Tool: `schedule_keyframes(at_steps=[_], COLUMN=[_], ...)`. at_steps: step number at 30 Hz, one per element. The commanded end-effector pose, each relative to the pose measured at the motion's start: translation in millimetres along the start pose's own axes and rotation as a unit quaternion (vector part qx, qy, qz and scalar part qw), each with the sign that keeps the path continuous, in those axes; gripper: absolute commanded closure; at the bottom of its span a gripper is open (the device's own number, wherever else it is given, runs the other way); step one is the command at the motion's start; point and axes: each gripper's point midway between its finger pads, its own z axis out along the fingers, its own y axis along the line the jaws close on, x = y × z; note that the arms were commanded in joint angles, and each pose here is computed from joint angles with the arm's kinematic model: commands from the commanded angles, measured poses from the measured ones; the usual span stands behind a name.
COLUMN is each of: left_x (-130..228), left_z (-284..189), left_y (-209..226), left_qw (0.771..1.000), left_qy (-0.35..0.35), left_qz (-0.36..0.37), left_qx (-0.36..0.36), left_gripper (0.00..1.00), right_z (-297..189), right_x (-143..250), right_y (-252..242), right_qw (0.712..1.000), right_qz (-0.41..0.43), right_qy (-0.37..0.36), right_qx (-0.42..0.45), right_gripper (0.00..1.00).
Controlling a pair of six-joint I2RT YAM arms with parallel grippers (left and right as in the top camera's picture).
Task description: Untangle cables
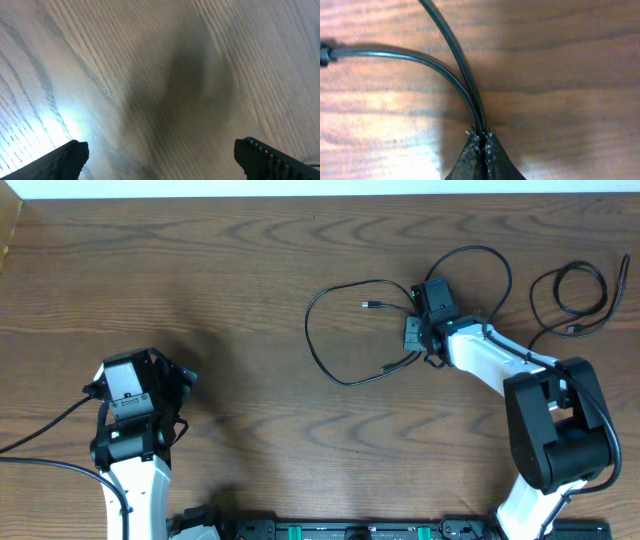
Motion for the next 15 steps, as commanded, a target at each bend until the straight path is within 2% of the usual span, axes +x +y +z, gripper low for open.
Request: schedule_keyframes(at_steps=[1, 10, 15], left_x=[-3, -3, -3], left_z=[-3, -3, -3], left_y=[-1, -1, -1], left_qw=[1.0, 1.0, 1.0], left_qy=[-0.005, -0.005, -0.005], left_qz=[-0.002, -0.002, -0.002], left_qx=[0.002, 0.002, 0.002], left_gripper=[0.01, 0.01, 0.01], right_z=[32, 41, 47], right_x=[37, -31, -41], right_y=[-36, -133, -161], right_qw=[0.998, 0.992, 0.991], right_qz=[0.019, 0.105, 0.097], right_qy=[0.058, -0.05, -0.072], right_qx=[0.024, 0.053, 0.06], right_gripper=[0.99, 0.99, 0.99])
